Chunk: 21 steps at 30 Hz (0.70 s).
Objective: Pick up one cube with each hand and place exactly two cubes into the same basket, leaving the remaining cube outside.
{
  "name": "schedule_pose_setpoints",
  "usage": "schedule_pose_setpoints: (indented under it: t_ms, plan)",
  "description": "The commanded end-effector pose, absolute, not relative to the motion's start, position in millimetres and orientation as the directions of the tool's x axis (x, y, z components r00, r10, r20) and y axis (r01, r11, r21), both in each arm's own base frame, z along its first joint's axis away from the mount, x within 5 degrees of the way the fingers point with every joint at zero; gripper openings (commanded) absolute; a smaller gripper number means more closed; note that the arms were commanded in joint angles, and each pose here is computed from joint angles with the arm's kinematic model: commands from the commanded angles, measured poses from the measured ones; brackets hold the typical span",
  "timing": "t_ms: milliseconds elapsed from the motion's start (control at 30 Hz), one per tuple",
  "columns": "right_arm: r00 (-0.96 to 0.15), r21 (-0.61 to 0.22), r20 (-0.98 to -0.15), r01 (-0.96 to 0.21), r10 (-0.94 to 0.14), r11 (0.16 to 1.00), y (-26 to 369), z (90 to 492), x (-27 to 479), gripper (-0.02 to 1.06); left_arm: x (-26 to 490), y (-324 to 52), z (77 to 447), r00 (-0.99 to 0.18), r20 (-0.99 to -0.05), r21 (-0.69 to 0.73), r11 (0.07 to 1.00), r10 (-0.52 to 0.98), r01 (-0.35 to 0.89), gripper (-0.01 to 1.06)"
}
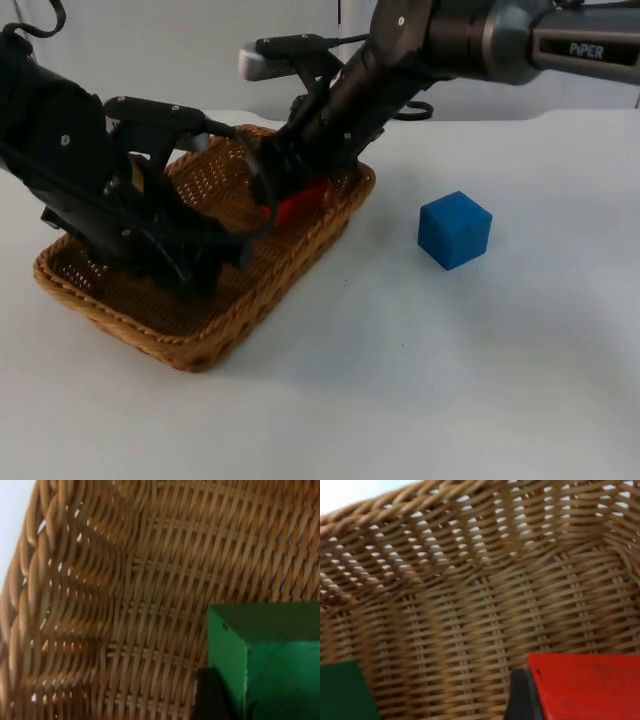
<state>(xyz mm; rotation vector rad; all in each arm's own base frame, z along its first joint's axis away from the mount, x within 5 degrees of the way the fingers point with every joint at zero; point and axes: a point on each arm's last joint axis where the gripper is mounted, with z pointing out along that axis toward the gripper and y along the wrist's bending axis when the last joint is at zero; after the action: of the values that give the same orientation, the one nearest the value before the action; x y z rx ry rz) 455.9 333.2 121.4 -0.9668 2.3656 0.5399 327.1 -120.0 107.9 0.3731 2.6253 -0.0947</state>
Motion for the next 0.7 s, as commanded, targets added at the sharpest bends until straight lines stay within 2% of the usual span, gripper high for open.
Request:
schedule_pose_setpoints:
  t_ms: [0,33,67,100,167,200,233,300,367,400,533,567,667]
  plan:
    - [-0.595,0.168,-0.620,-0.737,-0.512,0.654,337,128,455,0.51,330,-121,111,-0.834,-0.498,-0.007,0.961,0.237,0.277,0.30]
    - [-0.595,0.168,-0.620,-0.737,-0.512,0.654,337,128,455,0.51,330,-121,111,-0.834,-0.498,-0.007,0.961,0.237,0.277,0.30]
    - [-0.595,0.168,-0.620,-0.737,-0.512,0.654,337,128,455,0.63,330,-121,112,-0.834,-0.499,-0.008,0.961,0.235,0.276,0.48]
    - [-0.594,0.167,-0.622,-0.738,-0.511,0.654,337,129,455,0.70,330,-121,112,-0.834,-0.499,-0.008,0.961,0.235,0.276,0.57]
    - [-0.588,0.165,-0.630,-0.740,-0.508,0.652,337,137,454,0.76,329,-120,112,-0.838,-0.491,-0.005,0.962,0.237,0.274,0.77]
    - [-0.582,0.161,-0.636,-0.743,-0.508,0.650,336,144,454,0.76,329,-120,112,-0.842,-0.484,-0.003,0.962,0.238,0.273,0.83]
    - [-0.582,0.161,-0.636,-0.743,-0.508,0.650,336,144,454,0.76,329,-120,112,-0.842,-0.484,-0.003,0.962,0.238,0.273,0.83]
    - [-0.566,0.151,-0.657,-0.746,-0.498,0.648,335,160,454,0.76,327,-119,115,-0.847,-0.475,0.001,0.963,0.238,0.270,0.93]
    - [-0.541,0.137,-0.688,-0.752,-0.484,0.645,333,185,452,0.76,326,-118,122,-0.845,-0.480,0.004,0.964,0.236,0.267,0.97]
    - [-0.541,0.137,-0.688,-0.752,-0.484,0.645,333,185,452,0.76,326,-118,122,-0.845,-0.480,0.004,0.964,0.236,0.267,0.97]
    - [-0.484,0.100,-0.736,-0.770,-0.474,0.630,327,240,443,0.76,322,-115,155,-0.820,-0.527,0.005,0.966,0.223,0.259,0.97]
    - [-0.484,0.100,-0.736,-0.770,-0.474,0.630,327,240,443,0.76,322,-115,155,-0.820,-0.527,0.005,0.966,0.223,0.259,0.97]
    - [-0.441,0.082,-0.771,-0.784,-0.460,0.616,317,294,427,0.76,312,-111,200,-0.767,-0.609,0.001,0.968,0.200,0.252,0.97]
